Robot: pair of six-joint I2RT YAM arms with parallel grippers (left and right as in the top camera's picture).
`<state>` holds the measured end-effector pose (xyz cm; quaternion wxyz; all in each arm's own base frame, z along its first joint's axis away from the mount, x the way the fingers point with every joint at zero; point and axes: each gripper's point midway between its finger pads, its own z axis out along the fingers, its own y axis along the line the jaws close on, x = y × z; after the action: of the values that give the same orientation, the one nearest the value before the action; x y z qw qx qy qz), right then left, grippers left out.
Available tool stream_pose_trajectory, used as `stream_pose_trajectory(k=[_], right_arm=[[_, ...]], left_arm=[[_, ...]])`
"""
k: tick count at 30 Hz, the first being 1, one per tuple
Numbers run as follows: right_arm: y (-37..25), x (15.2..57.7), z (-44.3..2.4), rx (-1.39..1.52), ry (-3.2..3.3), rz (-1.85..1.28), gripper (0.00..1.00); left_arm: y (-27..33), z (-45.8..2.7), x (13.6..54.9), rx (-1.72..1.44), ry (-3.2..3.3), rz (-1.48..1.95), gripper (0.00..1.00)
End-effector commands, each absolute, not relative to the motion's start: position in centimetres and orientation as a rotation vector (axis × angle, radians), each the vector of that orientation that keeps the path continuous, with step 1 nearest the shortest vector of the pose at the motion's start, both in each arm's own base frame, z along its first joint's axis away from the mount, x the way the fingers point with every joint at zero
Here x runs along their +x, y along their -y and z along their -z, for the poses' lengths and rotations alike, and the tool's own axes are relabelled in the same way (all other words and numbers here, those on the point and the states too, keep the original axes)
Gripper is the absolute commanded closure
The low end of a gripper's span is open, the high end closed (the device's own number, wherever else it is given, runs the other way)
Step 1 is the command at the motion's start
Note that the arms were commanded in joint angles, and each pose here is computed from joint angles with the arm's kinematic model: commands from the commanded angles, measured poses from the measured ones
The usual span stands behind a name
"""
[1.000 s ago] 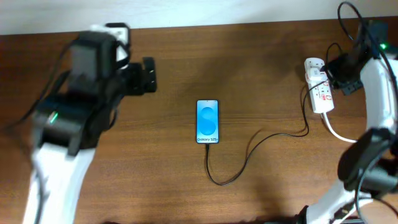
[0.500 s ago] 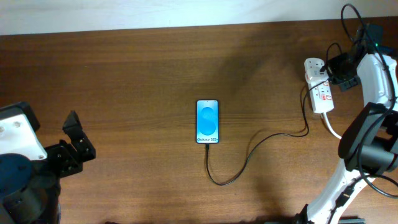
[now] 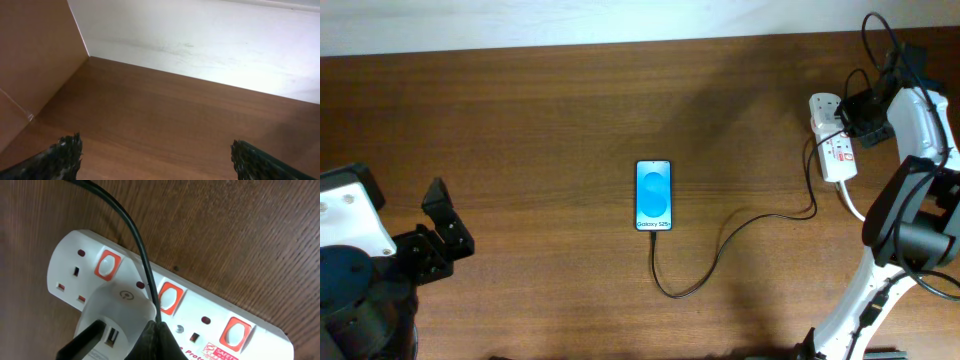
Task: Plug charger to phone and switch on socket
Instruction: 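Retract the left arm and move the right gripper to the power strip switch, then press the red switch beside the charger plug with the right gripper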
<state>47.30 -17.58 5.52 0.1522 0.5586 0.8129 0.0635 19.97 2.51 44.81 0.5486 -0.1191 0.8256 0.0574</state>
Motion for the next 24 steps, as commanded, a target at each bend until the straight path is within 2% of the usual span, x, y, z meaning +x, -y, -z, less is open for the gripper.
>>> stream_pose_trajectory(k=[1, 7, 15, 20, 24], right_arm=[[17.7, 47.9, -5.8, 1.602, -2.315, -0.191, 0.96], [17.4, 48.1, -4.8, 1.603, -2.334, -0.194, 0.96], [16.0, 47.6, 0.5, 1.614, -2.456, -0.200, 0.96], [15.4, 47.5, 0.6, 1.542, -2.514, -0.211, 0.96], [16.4, 48.5, -1.8, 1.532, -2.467, -0.226, 0.96]], left_arm=[[-2.8, -44.5, 19.9, -0.303, -1.967, -0.155, 0.00], [-3.0, -43.5, 19.4, -0.292, -2.013, -0.178, 0.01], [-3.1, -42.8, 19.0, -0.284, -2.045, -0.194, 0.01], [-3.2, -42.2, 18.6, -0.277, -2.075, -0.209, 0.01], [-3.3, -41.8, 18.3, -0.272, -2.095, -0.219, 0.01]])
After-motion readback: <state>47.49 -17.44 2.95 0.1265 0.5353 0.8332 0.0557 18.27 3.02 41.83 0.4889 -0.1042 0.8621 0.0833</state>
